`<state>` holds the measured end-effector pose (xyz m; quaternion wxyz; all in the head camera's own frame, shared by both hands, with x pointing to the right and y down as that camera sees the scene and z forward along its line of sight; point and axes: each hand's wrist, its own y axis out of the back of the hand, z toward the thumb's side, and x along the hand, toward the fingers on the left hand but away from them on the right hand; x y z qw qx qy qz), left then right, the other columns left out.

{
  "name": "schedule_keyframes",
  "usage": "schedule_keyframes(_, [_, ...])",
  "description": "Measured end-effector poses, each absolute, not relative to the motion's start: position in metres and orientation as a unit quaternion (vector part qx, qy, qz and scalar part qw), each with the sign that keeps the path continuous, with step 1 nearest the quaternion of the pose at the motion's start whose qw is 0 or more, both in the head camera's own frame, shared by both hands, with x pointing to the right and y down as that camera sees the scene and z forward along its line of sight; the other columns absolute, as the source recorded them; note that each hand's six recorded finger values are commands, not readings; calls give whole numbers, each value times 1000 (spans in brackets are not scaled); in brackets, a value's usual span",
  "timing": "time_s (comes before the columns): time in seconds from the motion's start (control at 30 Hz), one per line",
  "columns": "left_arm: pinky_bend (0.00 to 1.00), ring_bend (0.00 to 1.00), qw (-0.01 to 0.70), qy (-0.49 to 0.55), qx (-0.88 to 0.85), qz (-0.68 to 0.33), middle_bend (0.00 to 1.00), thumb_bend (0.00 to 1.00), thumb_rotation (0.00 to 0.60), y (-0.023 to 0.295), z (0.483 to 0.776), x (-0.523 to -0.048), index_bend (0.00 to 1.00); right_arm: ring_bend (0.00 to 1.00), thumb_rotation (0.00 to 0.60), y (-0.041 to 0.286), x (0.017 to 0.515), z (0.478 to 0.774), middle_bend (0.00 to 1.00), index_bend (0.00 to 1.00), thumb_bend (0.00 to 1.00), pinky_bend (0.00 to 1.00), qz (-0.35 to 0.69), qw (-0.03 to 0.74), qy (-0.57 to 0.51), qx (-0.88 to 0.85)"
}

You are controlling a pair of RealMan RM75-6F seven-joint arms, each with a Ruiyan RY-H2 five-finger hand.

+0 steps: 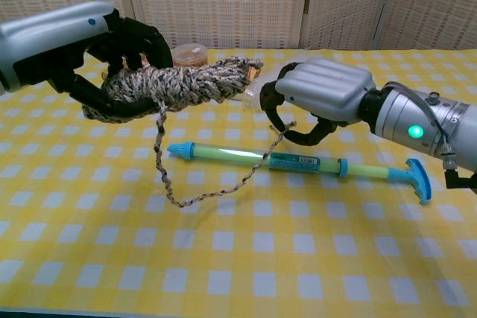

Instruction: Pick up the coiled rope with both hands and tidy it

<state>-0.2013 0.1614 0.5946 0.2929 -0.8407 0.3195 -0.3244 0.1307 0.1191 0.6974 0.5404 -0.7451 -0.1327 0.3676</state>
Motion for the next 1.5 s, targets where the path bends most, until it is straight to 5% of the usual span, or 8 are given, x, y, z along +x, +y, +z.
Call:
schedule_keyframes(0.53, [719,605,354,263,-812,-382,634,580,600,153,602,-149,640,470,600,74,90,641,509,667,527,345,378,516,-234,-732])
schedule_keyframes(0.87, [771,655,319,272,-785,-456,664,580,600,142,625,-113,647,537,600,66,54,599,556,667,537,424,358,501,-288,-734])
schedule_keyframes(1.5, [776,659,225,353,-760,-497,671,582,600,111,644,-154,648,548,600,54,69,570,559,668,547,451,357,473,-348,-726])
